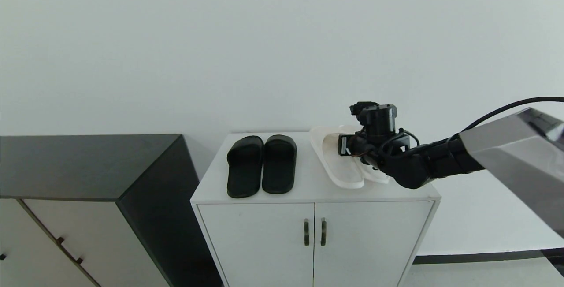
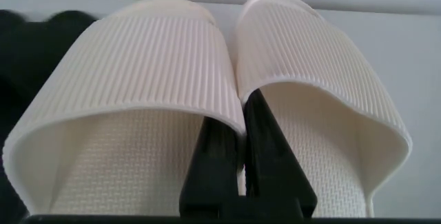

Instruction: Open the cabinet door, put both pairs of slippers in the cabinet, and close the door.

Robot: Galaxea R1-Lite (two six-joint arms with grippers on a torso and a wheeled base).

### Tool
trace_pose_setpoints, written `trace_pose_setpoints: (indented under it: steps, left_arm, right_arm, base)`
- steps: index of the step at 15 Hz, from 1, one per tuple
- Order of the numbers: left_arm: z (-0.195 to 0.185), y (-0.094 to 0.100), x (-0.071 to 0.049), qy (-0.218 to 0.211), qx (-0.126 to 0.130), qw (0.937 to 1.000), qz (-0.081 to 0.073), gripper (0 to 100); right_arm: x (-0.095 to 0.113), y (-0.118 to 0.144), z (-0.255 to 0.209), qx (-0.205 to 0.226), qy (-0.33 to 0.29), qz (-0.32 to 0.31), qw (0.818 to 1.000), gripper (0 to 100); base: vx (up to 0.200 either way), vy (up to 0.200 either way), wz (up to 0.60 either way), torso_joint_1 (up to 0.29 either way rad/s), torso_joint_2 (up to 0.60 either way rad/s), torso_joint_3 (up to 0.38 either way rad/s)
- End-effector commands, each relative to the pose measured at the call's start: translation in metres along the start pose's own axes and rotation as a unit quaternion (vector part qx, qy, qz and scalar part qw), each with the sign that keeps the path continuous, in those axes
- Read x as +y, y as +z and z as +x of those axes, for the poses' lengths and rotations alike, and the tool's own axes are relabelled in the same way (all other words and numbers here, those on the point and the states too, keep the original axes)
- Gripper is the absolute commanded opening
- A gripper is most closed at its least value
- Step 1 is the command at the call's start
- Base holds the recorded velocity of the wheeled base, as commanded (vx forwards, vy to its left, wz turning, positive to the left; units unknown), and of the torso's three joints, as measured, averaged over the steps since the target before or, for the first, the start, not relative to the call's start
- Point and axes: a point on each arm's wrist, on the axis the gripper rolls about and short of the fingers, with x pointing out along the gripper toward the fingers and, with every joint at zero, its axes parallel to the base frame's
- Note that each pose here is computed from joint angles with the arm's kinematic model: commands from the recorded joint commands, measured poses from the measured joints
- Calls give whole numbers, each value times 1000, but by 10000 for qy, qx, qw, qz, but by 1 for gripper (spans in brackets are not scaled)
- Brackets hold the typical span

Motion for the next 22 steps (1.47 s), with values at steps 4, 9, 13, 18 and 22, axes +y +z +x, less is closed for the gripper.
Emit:
trace_pose_setpoints:
  steps: [4, 9, 13, 18, 22]
  left_arm:
    - [0, 0, 0, 3, 6, 10000, 1, 0]
    - [0, 0, 0, -5, 6, 10000, 1, 0]
    - [0, 0, 0, -5, 6, 10000, -22, 0]
    - [0, 0, 0, -5, 6, 10000, -30, 0]
    - [0, 0, 0, -5, 14, 10000, -37, 0]
  right_arm:
    - [3, 27, -132, 160, 1787, 60, 9838, 0]
    - [-1, -4, -175, 361, 2513, 138, 9671, 0]
    - [-2, -10, -177, 391, 2528, 115, 9667, 0]
    - [-5, -17, -182, 352, 2544, 103, 9664, 0]
    - [-7, -25, -184, 479, 2658, 58, 9628, 0]
  base:
    - [0, 0, 0, 0, 0, 0]
    - [0, 0, 0, 0, 0, 0]
    - [-100, 0, 0, 1, 1, 2]
    - [-200, 0, 0, 1, 3, 1]
    - [-100, 0, 0, -1, 0, 0]
